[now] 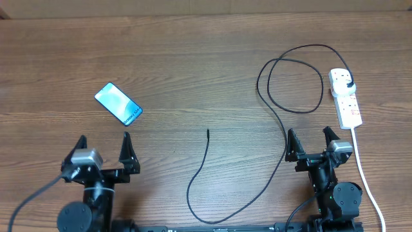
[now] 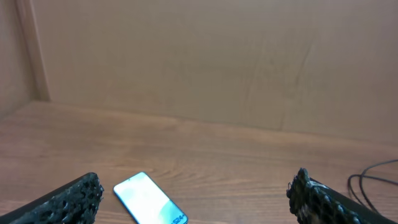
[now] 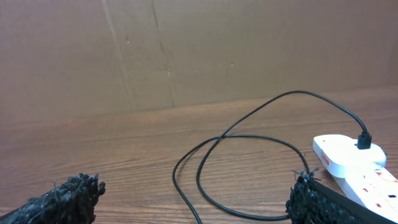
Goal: Plug charger to phone and switch on socket
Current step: 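Move the left gripper forward over the Galaxy phone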
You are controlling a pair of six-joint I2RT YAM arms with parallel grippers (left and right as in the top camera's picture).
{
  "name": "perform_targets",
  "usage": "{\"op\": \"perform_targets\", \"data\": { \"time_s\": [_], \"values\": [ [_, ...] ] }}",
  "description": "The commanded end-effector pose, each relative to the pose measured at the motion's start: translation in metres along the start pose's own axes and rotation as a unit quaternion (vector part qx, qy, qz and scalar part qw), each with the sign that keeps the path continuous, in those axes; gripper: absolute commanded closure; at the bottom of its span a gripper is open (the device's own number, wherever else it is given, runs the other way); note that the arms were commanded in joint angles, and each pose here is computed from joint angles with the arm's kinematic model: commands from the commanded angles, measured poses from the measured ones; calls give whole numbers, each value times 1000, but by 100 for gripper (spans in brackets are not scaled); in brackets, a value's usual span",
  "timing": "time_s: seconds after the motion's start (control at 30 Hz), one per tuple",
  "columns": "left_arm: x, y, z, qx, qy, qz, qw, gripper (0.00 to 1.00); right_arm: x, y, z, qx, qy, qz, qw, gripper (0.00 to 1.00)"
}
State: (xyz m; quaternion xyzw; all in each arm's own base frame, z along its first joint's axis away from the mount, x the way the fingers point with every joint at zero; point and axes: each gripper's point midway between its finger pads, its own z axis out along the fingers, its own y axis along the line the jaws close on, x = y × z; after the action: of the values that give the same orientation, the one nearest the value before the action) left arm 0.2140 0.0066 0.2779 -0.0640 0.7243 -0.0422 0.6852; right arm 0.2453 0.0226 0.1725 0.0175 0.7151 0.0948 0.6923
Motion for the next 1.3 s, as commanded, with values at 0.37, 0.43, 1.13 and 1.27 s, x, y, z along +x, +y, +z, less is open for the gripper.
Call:
{"op": "perform_targets", "data": {
  "time_s": [0.37,0.43,1.13,1.27],
  "values": [
    [-59,-1,54,-37,142,17,989,0,2,-2,0,5,-2,-2,1000,0],
    [-63,-1,62,-40,166,17,985,1,2,-2,0,5,-2,-2,1000,0],
    [-41,-11,124,-45,438,-24,898,1,2,-2,0,5,-2,-2,1000,0],
    [-23,-25,121,-8,479,-50,876,1,2,-2,0,5,-2,-2,1000,0]
  ]
}}
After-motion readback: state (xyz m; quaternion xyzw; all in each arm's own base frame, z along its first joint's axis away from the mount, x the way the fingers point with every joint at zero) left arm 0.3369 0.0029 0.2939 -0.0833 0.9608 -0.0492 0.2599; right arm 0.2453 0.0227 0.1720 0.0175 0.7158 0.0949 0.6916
